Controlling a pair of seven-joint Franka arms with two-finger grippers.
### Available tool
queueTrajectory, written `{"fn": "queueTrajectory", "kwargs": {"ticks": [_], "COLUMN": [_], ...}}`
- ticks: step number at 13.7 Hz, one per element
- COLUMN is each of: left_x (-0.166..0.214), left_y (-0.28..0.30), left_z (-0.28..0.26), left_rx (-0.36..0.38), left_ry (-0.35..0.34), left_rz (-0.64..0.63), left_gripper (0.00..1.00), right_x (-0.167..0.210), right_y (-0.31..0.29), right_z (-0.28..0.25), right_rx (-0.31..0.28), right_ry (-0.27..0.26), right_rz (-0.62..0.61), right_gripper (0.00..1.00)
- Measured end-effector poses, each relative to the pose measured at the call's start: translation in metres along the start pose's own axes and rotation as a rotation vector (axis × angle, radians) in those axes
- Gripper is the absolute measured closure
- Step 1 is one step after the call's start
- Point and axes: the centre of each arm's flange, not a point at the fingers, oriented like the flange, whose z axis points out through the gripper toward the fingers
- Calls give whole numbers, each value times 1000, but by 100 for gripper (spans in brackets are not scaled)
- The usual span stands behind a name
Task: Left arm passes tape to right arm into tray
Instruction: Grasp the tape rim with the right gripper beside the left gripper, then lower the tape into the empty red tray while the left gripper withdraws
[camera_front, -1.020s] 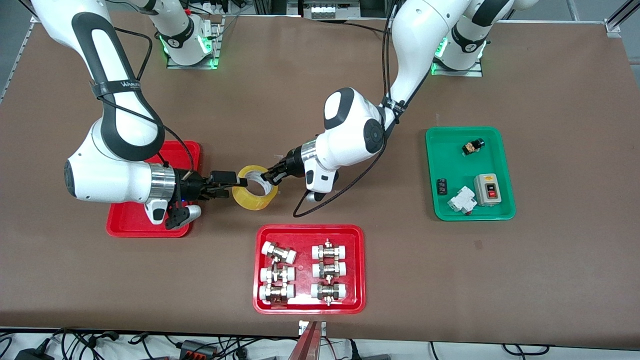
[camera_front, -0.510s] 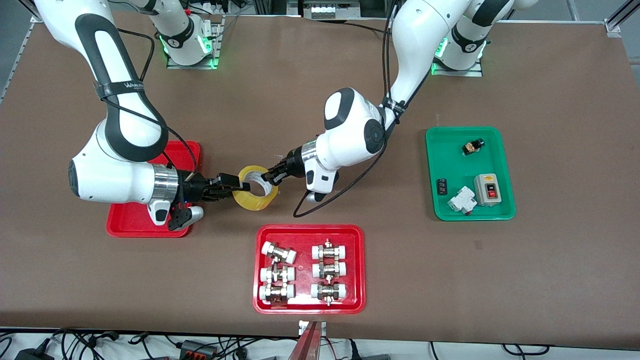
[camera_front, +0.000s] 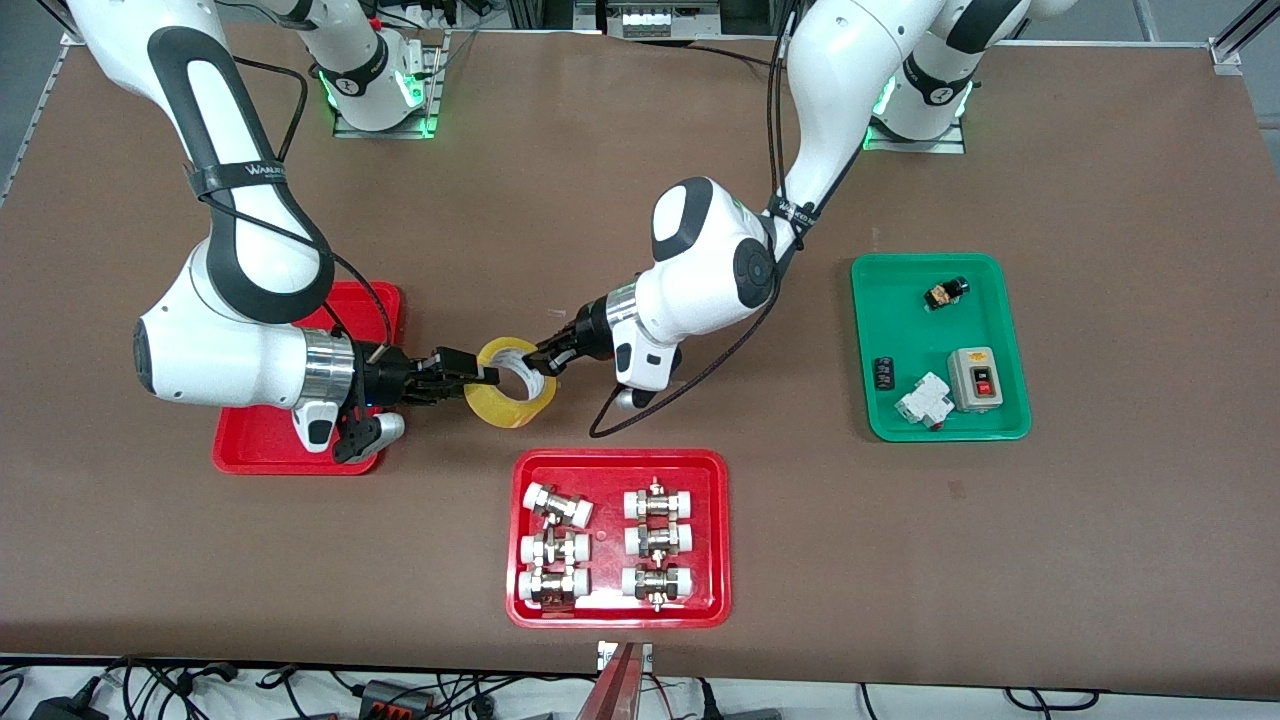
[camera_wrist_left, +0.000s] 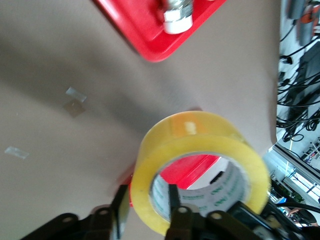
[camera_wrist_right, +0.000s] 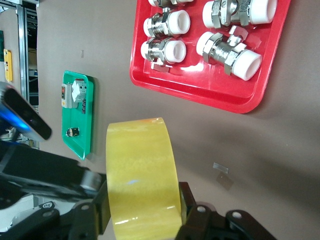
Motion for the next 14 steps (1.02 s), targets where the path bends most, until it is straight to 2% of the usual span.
{"fn": "queueTrajectory", "kwargs": {"ticks": [2, 3, 4, 5, 6, 7, 9, 12, 14], "left_x": [18, 31, 48, 70, 89, 103, 108, 90, 83], "left_y": [20, 28, 32, 33, 29, 24, 14, 4, -7], "left_z": [-45, -73, -105, -146, -189, -231, -290, -329, -352], "left_rx": [-23, -7, 40, 111, 188, 260, 365, 523, 633], "left_ry": [29, 27, 24, 27, 35, 47, 72, 173, 173], "left_rz": [13, 13, 18, 25, 29, 29, 37, 94, 188], "left_gripper": [36, 27, 18, 5, 0, 0, 0, 0, 0], "right_x": [0, 1, 0, -2, -7, -13, -31, -67, -85], "right_y": [3, 9, 19, 32, 51, 73, 126, 208, 249], "right_z": [-3, -8, -16, -26, -39, -53, -79, -105, -115], "right_rx": [-2, -5, -3, 4, 8, 3, 4, 13, 0], "right_ry": [5, 10, 11, -5, -23, -40, -73, -108, -128], "right_rz": [5, 12, 26, 39, 43, 38, 26, -8, -42], "right_gripper": [44, 44, 44, 44, 44, 44, 44, 44, 44]}}
